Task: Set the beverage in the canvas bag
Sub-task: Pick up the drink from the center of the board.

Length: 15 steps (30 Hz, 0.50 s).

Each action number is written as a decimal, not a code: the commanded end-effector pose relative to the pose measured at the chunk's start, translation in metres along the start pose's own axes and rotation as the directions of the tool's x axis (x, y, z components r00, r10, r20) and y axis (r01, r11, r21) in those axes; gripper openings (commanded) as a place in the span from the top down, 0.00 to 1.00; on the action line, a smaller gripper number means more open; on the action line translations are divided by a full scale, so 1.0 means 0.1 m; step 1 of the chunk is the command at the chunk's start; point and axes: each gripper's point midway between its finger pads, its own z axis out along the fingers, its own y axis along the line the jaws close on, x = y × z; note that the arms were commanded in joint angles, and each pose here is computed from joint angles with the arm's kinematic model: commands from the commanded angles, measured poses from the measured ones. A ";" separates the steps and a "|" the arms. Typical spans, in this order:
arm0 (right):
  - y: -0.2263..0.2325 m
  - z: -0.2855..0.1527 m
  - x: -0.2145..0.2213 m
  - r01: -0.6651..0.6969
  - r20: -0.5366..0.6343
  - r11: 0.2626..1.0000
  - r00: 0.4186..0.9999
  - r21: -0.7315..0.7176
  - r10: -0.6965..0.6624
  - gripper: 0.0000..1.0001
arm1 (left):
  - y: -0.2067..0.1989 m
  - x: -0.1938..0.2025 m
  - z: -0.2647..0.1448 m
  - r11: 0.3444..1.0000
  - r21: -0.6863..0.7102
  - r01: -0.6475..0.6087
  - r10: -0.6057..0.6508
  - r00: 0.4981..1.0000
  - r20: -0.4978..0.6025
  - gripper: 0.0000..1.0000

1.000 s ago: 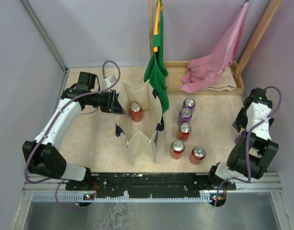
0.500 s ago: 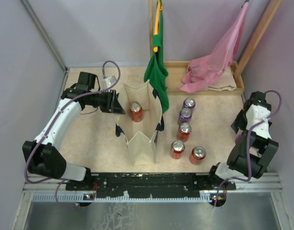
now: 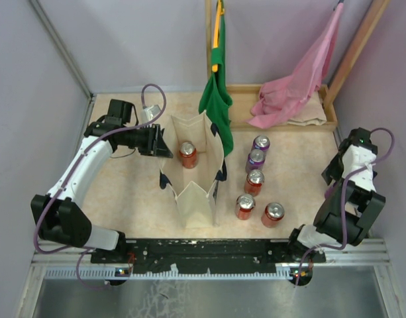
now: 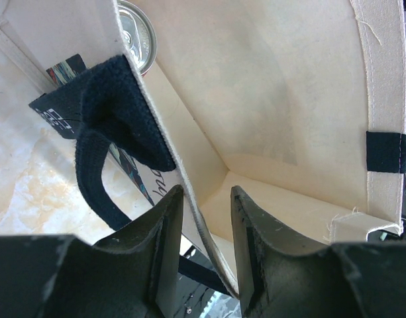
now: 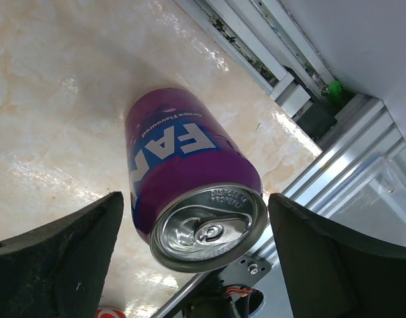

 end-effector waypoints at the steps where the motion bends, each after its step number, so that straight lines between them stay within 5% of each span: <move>1: -0.03 0.03 -0.03 -0.046 0.006 0.999 0.999 -0.003 0.046 0.11 | -0.13 -0.12 -0.07 0.998 0.019 -0.054 0.053 0.997 0.048 0.59; 15: 0.01 0.08 0.00 -0.090 -0.025 0.994 0.996 -0.062 0.089 0.40 | -0.12 -0.13 -0.06 0.998 0.020 -0.054 0.053 0.997 0.048 0.59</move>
